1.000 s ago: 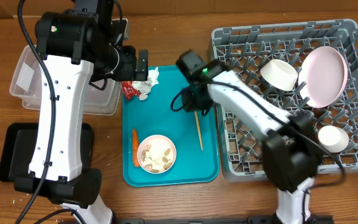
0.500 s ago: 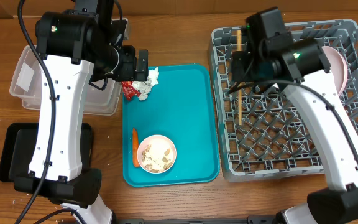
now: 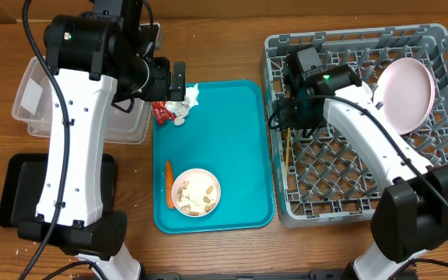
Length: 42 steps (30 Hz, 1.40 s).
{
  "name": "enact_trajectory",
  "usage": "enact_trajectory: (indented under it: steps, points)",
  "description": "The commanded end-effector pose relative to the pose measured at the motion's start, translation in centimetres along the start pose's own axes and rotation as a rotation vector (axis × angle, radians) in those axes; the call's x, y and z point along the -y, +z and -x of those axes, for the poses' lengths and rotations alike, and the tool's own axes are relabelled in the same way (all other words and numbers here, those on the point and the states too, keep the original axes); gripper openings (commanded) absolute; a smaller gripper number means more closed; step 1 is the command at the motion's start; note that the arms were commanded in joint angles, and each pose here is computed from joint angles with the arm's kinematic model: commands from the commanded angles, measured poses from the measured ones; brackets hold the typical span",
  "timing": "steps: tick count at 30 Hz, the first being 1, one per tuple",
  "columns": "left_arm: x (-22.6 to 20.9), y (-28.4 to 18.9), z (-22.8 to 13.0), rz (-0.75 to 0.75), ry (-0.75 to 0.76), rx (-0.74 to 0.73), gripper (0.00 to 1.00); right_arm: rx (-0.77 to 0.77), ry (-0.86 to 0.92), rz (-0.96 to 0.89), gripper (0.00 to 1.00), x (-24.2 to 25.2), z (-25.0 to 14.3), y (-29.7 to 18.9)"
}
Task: Sort waste into correct bins and load items into the dishwasher
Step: 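Place the second chopstick into the dish rack with the right gripper, then reach the left gripper down and grasp the white bowl of rice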
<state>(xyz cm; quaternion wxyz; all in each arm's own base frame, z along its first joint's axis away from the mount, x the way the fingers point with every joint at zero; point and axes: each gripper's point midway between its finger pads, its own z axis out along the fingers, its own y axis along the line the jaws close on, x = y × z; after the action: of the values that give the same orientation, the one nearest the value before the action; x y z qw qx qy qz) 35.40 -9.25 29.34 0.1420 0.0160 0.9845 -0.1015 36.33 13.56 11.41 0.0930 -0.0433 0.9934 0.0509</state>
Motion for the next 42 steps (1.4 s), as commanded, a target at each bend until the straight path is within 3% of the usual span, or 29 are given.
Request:
enact_trajectory:
  steps: [1, 5, 7, 11, 15, 20, 22, 25, 31, 36, 42]
  points:
    - [0.7, -1.8, -0.1, -0.033, 0.029, 0.047, 1.00, 0.109, -0.013, 0.059, 0.78, -1.4, 1.4, -4.4]
    - [0.6, -1.8, -0.1, -0.033, 0.031, 0.047, 1.00, 0.176, -0.053, 0.157, 0.86, -3.8, 1.0, -7.7]
    - [0.7, -1.8, -0.1, -0.033, 0.041, 0.047, 1.00, 0.197, -0.082, 0.228, 1.00, -5.5, 0.7, -9.0]
    - [0.7, -2.0, -0.3, -0.034, 0.049, 0.049, 1.00, 0.202, -0.107, 0.290, 1.00, -7.0, 0.1, -10.0]
    - [-0.1, -1.0, -2.1, -0.009, 0.039, -0.012, 1.00, 0.171, -0.011, 0.294, 1.00, -6.9, -0.3, -9.9]
    - [-2.5, 3.7, -5.6, 0.087, -0.017, -0.201, 1.00, 0.177, 0.077, 0.270, 1.00, -6.1, 0.1, -9.8]
    - [-2.3, 6.2, -7.0, 0.048, -0.028, -0.273, 1.00, 0.200, 0.139, 0.215, 1.00, -4.7, 0.7, -9.6]
    - [-1.1, 9.5, -8.8, -0.050, -0.021, -0.347, 0.93, 0.224, 0.212, 0.196, 1.00, -3.5, 1.6, -9.7]
    - [-0.9, 13.9, -13.0, -0.054, -0.007, -0.471, 0.90, 0.209, 0.248, 0.202, 1.00, -2.3, 1.6, -9.6]
    - [1.1, 16.7, -16.4, -0.049, 0.106, -0.531, 0.85, 0.198, 0.250, 0.197, 1.00, -2.2, 1.3, -9.6]
    - [3.7, 19.6, -19.0, 0.058, 0.282, -0.491, 0.86, 0.200, 0.250, 0.195, 1.00, -2.2, 1.4, -9.5]
